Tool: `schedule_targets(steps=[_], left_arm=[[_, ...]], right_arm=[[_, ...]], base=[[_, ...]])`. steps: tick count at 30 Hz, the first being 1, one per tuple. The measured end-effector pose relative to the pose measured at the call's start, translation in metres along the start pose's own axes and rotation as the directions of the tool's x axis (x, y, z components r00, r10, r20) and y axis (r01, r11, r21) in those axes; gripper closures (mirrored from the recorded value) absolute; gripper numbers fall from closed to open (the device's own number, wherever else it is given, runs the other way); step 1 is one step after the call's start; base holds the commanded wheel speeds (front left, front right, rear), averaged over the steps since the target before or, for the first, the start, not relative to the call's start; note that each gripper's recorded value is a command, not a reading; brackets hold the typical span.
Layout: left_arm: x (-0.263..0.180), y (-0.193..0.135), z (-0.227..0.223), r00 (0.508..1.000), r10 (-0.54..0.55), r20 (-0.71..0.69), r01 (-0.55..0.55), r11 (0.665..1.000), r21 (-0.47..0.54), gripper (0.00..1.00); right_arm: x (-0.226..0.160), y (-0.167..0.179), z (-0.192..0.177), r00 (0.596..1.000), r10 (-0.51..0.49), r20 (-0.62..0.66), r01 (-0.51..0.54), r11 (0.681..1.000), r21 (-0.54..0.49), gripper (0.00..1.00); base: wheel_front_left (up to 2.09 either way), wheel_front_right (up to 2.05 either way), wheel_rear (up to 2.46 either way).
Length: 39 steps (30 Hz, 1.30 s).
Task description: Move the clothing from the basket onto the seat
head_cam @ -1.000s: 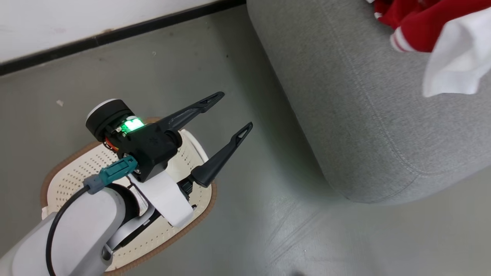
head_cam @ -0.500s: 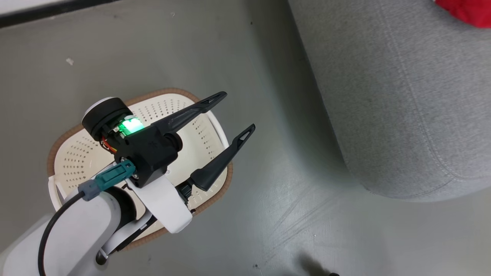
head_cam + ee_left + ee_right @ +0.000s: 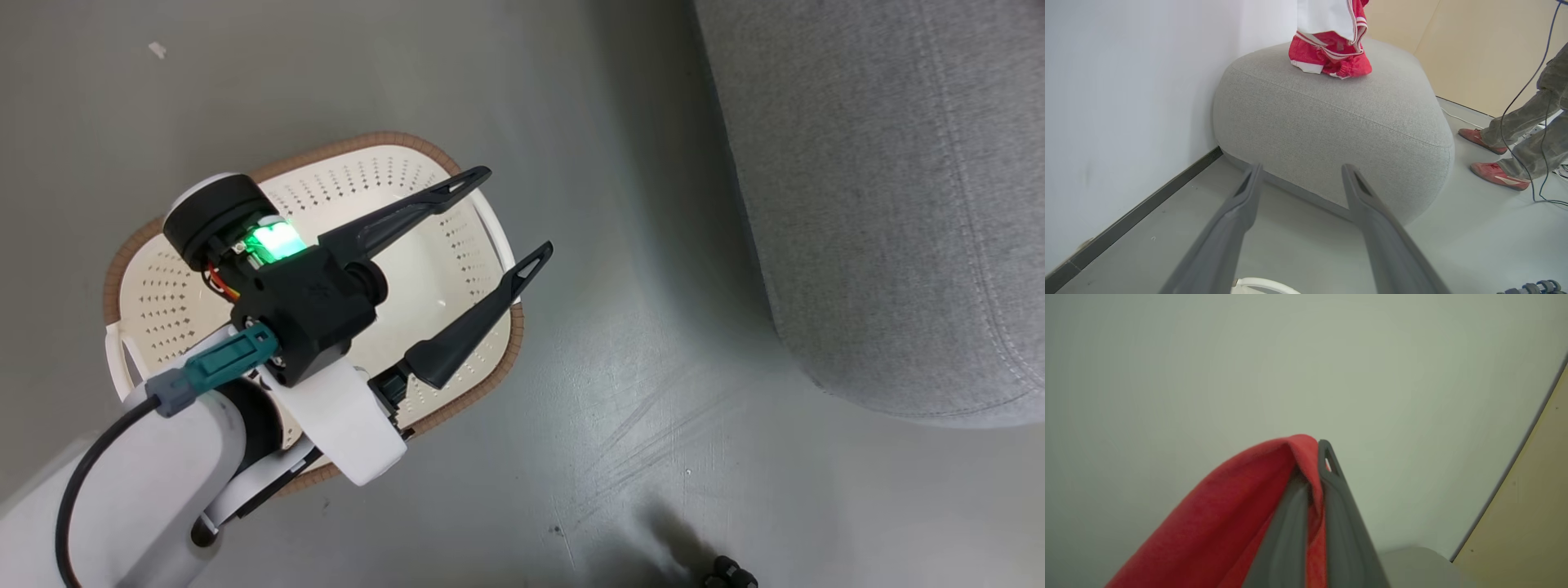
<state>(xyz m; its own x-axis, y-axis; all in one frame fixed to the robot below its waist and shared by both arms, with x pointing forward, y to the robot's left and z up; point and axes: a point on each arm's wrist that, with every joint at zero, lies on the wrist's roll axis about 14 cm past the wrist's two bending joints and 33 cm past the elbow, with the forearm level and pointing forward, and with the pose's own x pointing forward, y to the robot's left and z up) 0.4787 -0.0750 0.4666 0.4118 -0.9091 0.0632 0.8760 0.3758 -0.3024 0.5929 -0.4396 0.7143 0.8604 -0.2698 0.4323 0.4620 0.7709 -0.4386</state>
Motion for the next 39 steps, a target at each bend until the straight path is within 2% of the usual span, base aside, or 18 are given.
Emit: schedule_targets(steps=[6,12,18,27,28,29,32,33,34,39], left_arm=[[-0.003,0.011,-0.012,1.0,0.017,-0.019,-0.017,1.0,-0.013,0.0],[-0.007,0.019,-0.026,0.999,0.024,-0.046,-0.025,0.999,-0.026,0.0],[-0.007,0.025,-0.031,0.998,0.029,-0.048,-0.03,0.999,-0.032,0.0],[-0.007,0.033,-0.037,0.998,0.034,-0.053,-0.035,0.999,-0.029,0.0],[-0.006,0.033,-0.038,0.998,0.033,-0.053,-0.035,0.999,-0.028,0.0],[-0.006,0.033,-0.038,0.998,0.032,-0.054,-0.034,0.999,-0.028,0.0],[-0.005,0.033,-0.04,0.998,0.027,-0.057,-0.028,0.999,-0.028,0.0],[-0.005,0.033,-0.041,0.998,0.026,-0.059,-0.028,0.999,-0.027,0.0],[-0.004,0.033,-0.042,0.998,0.024,-0.062,-0.025,0.999,-0.026,0.0],[-0.003,0.032,-0.038,0.998,0.019,-0.055,-0.02,1.0,-0.013,0.0]], right_arm=[[-0.026,0.012,-0.083,0.976,-0.022,-0.216,0.029,0.999,0.03,1.0],[-0.05,0.029,-0.14,0.93,-0.025,-0.367,0.053,0.996,0.067,1.0],[-0.074,0.042,-0.181,0.874,-0.025,-0.486,0.084,0.991,0.1,1.0],[-0.094,0.056,-0.212,0.816,-0.016,-0.578,0.097,0.989,0.11,1.0],[-0.096,0.056,-0.214,0.811,-0.017,-0.585,0.1,0.989,0.11,0.91],[-0.098,0.057,-0.216,0.805,-0.016,-0.592,0.1,0.989,0.108,0.72],[-0.102,0.061,-0.218,0.799,-0.011,-0.601,0.101,0.988,0.117,0.53],[-0.102,0.062,-0.218,0.799,-0.009,-0.602,0.099,0.988,0.117,0.3],[-0.103,0.063,-0.217,0.798,-0.007,-0.602,0.099,0.988,0.12,0.0],[-0.101,0.062,-0.21,0.807,-0.008,-0.591,0.099,0.988,0.122,0.0]], base=[[0.0,0.0,0.0],[0.0,0.0,0.0],[0.0,0.0,0.0],[0.0,0.0,0.0],[0.0,0.0,0.0],[0.0,0.0,0.0],[0.0,0.0,0.0],[0.0,0.0,0.0],[0.0,0.0,0.0],[0.0,0.0,0.0]])
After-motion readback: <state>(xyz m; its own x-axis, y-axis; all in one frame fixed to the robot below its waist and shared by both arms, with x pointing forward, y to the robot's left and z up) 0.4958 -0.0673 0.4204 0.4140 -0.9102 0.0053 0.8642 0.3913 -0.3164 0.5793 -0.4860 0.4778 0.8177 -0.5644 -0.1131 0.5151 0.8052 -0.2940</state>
